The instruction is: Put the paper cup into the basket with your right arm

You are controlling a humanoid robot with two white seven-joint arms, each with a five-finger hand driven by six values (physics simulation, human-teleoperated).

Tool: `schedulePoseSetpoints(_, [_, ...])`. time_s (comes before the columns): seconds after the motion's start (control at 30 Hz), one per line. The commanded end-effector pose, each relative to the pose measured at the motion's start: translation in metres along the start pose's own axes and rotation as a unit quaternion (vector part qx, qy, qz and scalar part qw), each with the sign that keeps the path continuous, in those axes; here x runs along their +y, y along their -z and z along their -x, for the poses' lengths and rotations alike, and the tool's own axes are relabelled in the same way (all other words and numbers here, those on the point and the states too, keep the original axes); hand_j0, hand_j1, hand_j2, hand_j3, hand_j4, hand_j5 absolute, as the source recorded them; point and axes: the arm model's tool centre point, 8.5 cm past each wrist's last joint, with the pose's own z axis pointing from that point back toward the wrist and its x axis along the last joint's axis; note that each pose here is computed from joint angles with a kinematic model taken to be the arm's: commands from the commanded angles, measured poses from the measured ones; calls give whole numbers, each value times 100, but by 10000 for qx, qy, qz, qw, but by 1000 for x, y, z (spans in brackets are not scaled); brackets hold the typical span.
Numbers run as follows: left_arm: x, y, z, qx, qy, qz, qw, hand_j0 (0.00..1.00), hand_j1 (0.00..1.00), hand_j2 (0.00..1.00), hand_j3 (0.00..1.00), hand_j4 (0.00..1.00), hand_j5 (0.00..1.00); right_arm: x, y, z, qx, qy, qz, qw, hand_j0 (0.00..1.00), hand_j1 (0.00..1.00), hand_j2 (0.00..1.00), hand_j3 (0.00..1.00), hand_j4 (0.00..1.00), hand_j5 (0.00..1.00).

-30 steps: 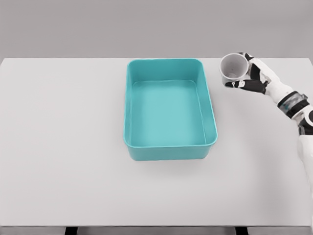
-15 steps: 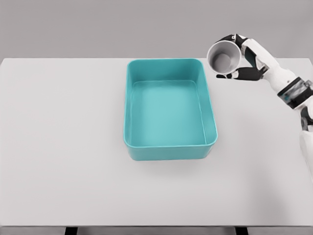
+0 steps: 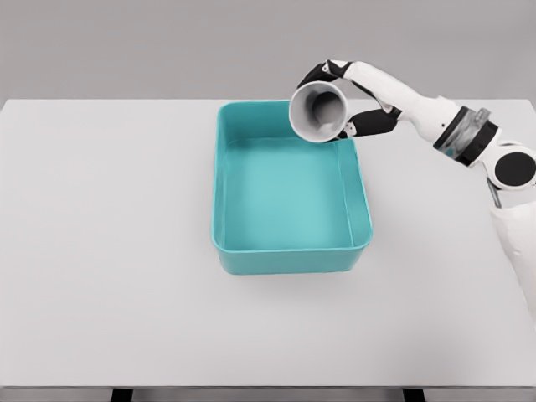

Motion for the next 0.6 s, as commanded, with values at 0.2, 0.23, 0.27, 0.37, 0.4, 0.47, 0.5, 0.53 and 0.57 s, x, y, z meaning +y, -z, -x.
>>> schedulePoseSetpoints(0.2, [0, 0, 0, -4, 0, -1, 10000, 100, 100, 100, 100, 100, 100, 32, 9, -3, 127, -472, -1069, 9931, 52, 52, 52, 52, 52, 52])
schedulePoseSetpoints(0.23, [0, 0, 0, -4, 0, -1, 10000, 100, 100, 100, 100, 100, 100, 35, 10, -3, 146, -541, -1184, 9914, 52, 52, 52, 52, 52, 52])
schedulePoseSetpoints(0.27, [0, 0, 0, -4, 0, -1, 10000, 100, 100, 100, 100, 100, 100, 34, 11, -4, 154, -614, -1232, 9904, 52, 52, 52, 52, 52, 52])
schedulePoseSetpoints(0.37, [0, 0, 0, -4, 0, -1, 10000, 100, 100, 100, 100, 100, 100, 33, 18, -9, 108, -755, -1390, 9874, 52, 52, 52, 52, 52, 52])
schedulePoseSetpoints(0.4, [0, 0, 0, 4, 0, -1, 10000, 100, 100, 100, 100, 100, 100, 33, 18, -9, 111, -767, -1400, 9871, 53, 53, 53, 53, 53, 53])
schedulePoseSetpoints(0.47, [0, 0, 0, 4, 0, -1, 10000, 100, 100, 100, 100, 100, 100, 31, 19, -10, 130, -761, -1382, 9874, 81, 81, 81, 81, 81, 81])
schedulePoseSetpoints(0.5, [0, 0, 0, -4, 0, -1, 10000, 100, 100, 100, 100, 100, 100, 31, 20, -10, 141, -746, -1374, 9876, 95, 95, 95, 95, 95, 95])
schedulePoseSetpoints(0.53, [0, 0, 0, -4, 0, -1, 10000, 100, 100, 100, 100, 100, 100, 30, 20, -10, 142, -748, -1367, 9877, 95, 95, 95, 95, 95, 95])
schedulePoseSetpoints(0.57, [0, 0, 0, -4, 0, -1, 10000, 100, 100, 100, 100, 100, 100, 30, 20, -10, 140, -748, -1354, 9879, 96, 96, 96, 96, 96, 96])
